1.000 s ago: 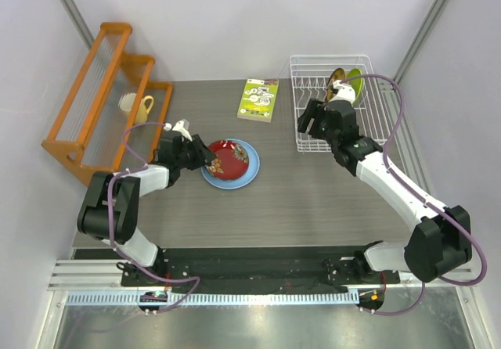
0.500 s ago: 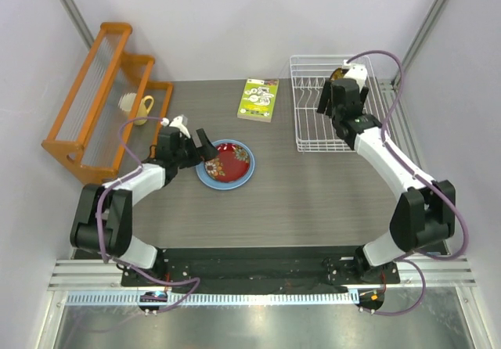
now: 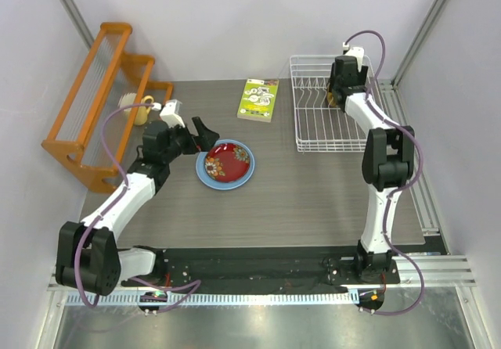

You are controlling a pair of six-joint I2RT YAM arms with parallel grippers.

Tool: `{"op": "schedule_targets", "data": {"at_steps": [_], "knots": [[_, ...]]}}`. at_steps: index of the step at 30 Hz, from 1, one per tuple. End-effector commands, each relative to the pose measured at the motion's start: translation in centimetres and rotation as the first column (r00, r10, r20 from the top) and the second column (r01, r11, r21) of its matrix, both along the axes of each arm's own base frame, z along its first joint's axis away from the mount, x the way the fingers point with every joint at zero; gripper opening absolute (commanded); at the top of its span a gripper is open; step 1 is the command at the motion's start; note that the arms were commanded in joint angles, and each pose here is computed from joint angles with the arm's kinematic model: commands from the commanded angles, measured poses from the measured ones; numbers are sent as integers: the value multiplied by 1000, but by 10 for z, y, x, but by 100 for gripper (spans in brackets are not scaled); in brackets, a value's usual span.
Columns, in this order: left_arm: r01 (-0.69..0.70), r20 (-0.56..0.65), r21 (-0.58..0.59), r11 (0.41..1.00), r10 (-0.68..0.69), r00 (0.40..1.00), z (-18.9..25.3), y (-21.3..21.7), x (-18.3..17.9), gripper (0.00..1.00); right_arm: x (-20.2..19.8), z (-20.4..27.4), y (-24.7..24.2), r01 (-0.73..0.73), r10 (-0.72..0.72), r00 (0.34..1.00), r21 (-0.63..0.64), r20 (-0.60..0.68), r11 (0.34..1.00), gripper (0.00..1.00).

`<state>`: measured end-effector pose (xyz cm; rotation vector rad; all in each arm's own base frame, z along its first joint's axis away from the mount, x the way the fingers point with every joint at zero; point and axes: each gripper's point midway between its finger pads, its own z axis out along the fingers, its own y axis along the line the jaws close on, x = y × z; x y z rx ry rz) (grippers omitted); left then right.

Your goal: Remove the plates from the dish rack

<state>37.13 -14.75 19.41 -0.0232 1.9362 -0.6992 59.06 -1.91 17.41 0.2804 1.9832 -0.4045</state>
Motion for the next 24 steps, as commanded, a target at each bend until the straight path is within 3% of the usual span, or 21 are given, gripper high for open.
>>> {"op": "schedule_targets", "data": {"at_steps": [1,7,8,12,15,19,22,24], "knots": [[49,97,21,999,-51,994,25,-6,2,99,33,33,4,-37,38,995,-16,87,999,65],[55,92,26,998,-57,994,25,-8,6,100,56,13,2,-49,51,997,-31,50,998,53],[55,91,27,998,-57,994,24,-8,7,99,58,11,3,-54,55,997,-30,46,998,45],[55,78,27,998,-57,995,19,-8,7,100,59,8,1,-51,53,998,-40,37,998,36],[52,81,24,998,-54,995,19,-8,6,99,58,9,2,-62,64,997,-46,32,997,20],[55,74,23,998,-57,996,16,-8,6,100,57,9,2,-67,68,997,-49,27,997,16],[58,76,23,998,-60,995,16,-9,5,100,57,6,2,-66,67,998,-46,21,997,1],[60,72,22,998,-61,996,15,-9,6,100,57,7,3,-72,73,997,-37,23,997,1]]}}
